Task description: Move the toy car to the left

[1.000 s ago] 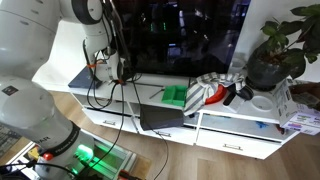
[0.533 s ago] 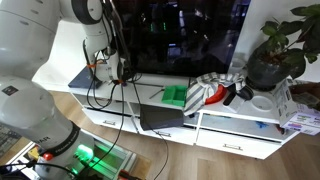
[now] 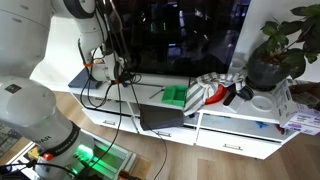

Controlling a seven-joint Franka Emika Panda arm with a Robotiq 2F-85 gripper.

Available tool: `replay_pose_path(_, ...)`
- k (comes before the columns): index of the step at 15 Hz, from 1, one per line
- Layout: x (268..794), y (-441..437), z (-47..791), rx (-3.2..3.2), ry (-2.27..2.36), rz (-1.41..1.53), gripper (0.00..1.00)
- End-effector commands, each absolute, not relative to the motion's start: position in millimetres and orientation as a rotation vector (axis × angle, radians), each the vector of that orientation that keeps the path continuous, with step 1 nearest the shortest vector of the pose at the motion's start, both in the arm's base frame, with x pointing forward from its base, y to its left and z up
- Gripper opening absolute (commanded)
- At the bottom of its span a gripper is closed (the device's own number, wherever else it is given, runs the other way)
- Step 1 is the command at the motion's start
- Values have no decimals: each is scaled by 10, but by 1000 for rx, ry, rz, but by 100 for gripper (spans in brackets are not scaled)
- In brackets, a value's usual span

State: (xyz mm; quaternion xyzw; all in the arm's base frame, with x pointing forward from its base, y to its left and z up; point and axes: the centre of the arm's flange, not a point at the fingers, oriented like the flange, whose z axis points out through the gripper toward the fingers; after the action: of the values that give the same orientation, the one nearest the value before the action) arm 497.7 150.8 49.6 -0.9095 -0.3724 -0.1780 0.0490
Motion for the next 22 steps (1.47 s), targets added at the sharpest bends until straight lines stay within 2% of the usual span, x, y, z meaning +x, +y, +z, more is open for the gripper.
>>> replay_pose_path(1,4709,1503,721,-2866,-958,-524,100)
replay_pose_path(14,4340,1084,1396,-3095,-347,-324,100)
replay_pose_path(22,4427,55,2025,-3081,34,-282,100)
